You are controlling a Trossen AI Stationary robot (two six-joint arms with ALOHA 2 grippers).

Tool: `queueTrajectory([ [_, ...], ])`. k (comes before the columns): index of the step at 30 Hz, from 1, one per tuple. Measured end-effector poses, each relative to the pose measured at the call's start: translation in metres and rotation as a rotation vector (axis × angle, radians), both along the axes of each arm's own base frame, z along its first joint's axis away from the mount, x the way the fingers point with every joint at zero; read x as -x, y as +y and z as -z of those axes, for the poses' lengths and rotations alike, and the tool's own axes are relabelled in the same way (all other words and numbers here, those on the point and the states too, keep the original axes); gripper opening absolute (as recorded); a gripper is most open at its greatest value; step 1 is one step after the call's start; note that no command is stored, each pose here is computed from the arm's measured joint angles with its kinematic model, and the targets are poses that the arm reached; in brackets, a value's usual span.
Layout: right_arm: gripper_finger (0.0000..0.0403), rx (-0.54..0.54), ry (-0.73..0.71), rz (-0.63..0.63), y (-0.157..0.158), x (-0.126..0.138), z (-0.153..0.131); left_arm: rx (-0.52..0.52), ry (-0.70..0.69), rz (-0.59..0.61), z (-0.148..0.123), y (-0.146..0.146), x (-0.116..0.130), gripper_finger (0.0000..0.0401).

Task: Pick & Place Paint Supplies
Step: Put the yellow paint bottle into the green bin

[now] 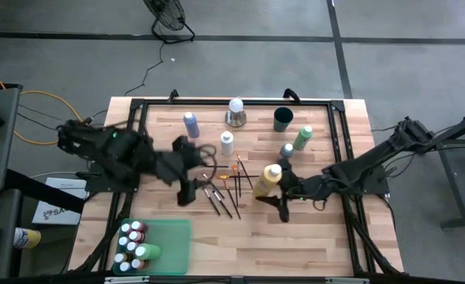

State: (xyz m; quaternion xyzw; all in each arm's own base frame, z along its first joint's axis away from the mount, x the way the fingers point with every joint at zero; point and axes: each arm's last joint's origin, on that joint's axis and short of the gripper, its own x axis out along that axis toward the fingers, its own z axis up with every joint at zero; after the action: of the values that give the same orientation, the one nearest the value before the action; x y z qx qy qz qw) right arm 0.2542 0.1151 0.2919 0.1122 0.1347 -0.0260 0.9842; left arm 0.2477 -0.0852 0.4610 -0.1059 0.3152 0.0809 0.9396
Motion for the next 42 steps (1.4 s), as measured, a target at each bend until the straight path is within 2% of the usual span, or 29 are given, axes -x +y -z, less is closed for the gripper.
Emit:
queueTrajectory([
  [7,0.0207,0.032,0.021,-0.013,0.002,-0.039,-0.005,-0.059,-0.155,0.028,-0.02,0.021,-0.015,0.0257],
  [16,0.0207,0.01,0.046,-0.003,-0.005,-0.083,-0.002,-0.044,-0.149,0.125,-0.012,0.019,-0.033,0.0257],
  [20,0.0207,-0.007,0.081,-0.023,-0.008,-0.097,0.009,-0.037,-0.131,0.154,-0.009,0.017,-0.037,0.0257],
  [24,0.0207,-0.034,0.121,-0.04,-0.006,-0.103,0.02,-0.027,-0.1,0.178,-0.005,0.016,-0.038,0.0257],
  [32,0.0207,-0.053,0.122,-0.041,-0.005,-0.105,0.022,-0.025,-0.036,0.183,0.0,0.016,-0.035,0.0257],
  [42,0.0207,-0.047,0.127,-0.038,-0.005,-0.105,0.023,-0.048,-0.007,0.211,0.015,0.01,-0.058,0.0257],
])
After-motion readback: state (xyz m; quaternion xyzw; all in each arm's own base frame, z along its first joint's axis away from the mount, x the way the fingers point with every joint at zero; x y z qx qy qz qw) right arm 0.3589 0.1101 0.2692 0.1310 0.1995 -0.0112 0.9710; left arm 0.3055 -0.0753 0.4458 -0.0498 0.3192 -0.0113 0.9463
